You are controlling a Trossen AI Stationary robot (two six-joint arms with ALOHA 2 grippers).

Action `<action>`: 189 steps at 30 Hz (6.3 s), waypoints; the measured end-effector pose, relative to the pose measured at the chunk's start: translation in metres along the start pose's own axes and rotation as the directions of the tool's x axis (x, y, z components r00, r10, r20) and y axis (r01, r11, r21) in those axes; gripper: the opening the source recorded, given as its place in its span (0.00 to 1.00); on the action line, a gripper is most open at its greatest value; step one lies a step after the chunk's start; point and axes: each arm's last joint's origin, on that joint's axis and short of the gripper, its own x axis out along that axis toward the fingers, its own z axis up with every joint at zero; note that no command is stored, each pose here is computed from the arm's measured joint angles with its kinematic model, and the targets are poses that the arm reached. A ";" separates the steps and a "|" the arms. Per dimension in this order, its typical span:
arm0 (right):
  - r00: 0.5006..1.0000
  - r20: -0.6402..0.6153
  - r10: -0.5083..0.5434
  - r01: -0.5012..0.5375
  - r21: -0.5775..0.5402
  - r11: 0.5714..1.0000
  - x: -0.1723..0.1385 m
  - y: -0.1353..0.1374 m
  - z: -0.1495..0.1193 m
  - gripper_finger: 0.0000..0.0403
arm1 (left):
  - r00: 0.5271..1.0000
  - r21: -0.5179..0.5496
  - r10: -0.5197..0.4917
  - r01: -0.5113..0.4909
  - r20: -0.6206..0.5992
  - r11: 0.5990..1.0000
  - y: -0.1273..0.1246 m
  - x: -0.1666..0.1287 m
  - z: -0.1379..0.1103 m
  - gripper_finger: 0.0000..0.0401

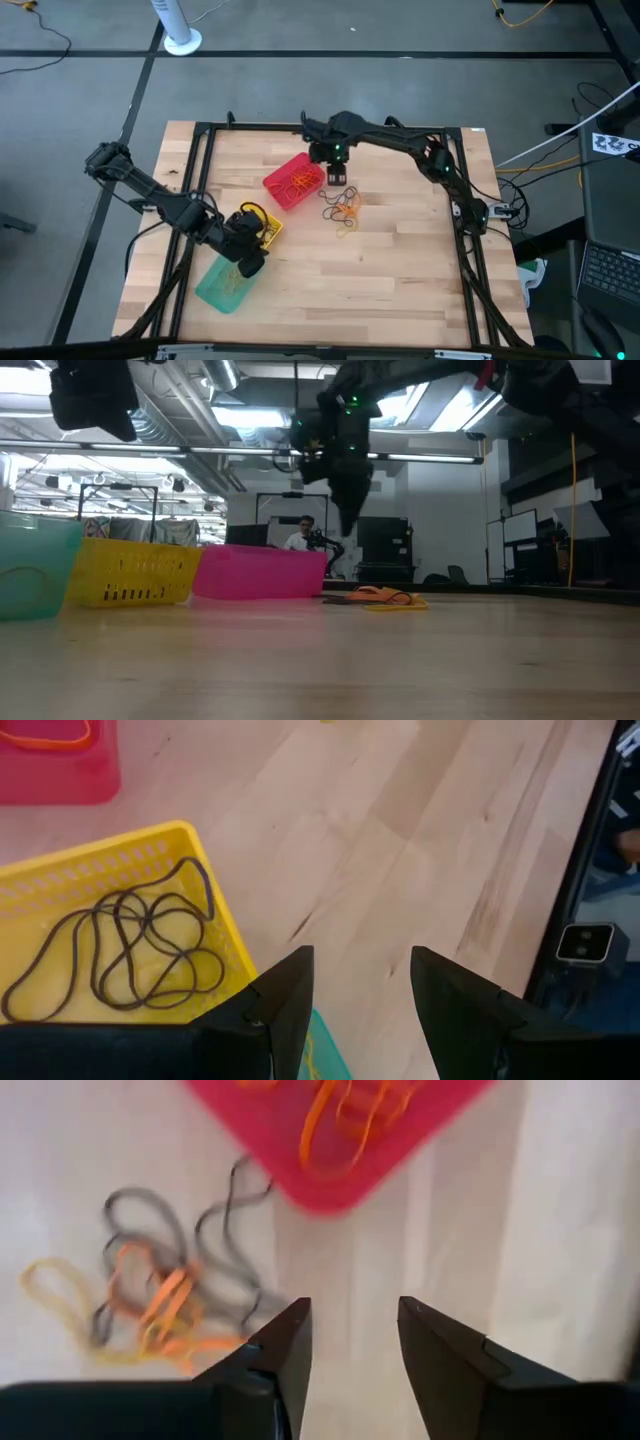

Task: Sort rubber bands into baskets
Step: Put the black rubber band into the yellow bin

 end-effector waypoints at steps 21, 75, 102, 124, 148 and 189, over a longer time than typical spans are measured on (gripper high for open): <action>0.949 -0.259 0.177 -0.169 0.054 0.984 0.068 -0.013 -0.045 0.36 | 1.000 -0.003 0.022 -0.022 0.017 1.000 0.005 0.003 0.009 0.41; 0.974 -0.203 0.096 -0.099 -0.003 0.995 0.026 0.021 -0.015 0.01 | 0.998 0.016 -0.035 0.034 0.049 0.999 0.008 -0.014 0.013 0.41; 0.790 0.591 0.161 -0.204 0.006 0.979 -0.068 0.164 0.073 0.00 | 0.959 0.204 -0.228 0.192 0.171 0.960 0.031 -0.076 0.020 0.41; 0.591 0.805 -0.052 -0.073 0.118 0.990 -0.048 0.183 0.111 0.00 | 0.960 0.206 -0.223 0.188 0.166 0.960 0.031 -0.075 0.020 0.41; 0.686 0.725 -0.058 -0.048 0.125 0.991 0.010 0.184 0.122 0.24 | 0.963 0.206 -0.217 0.183 0.159 0.961 0.032 -0.075 0.019 0.41; 0.879 0.282 -0.384 0.362 0.127 0.923 -0.182 0.154 -0.055 0.39 | 0.935 0.172 0.104 -0.171 0.339 0.970 0.021 0.150 0.084 0.41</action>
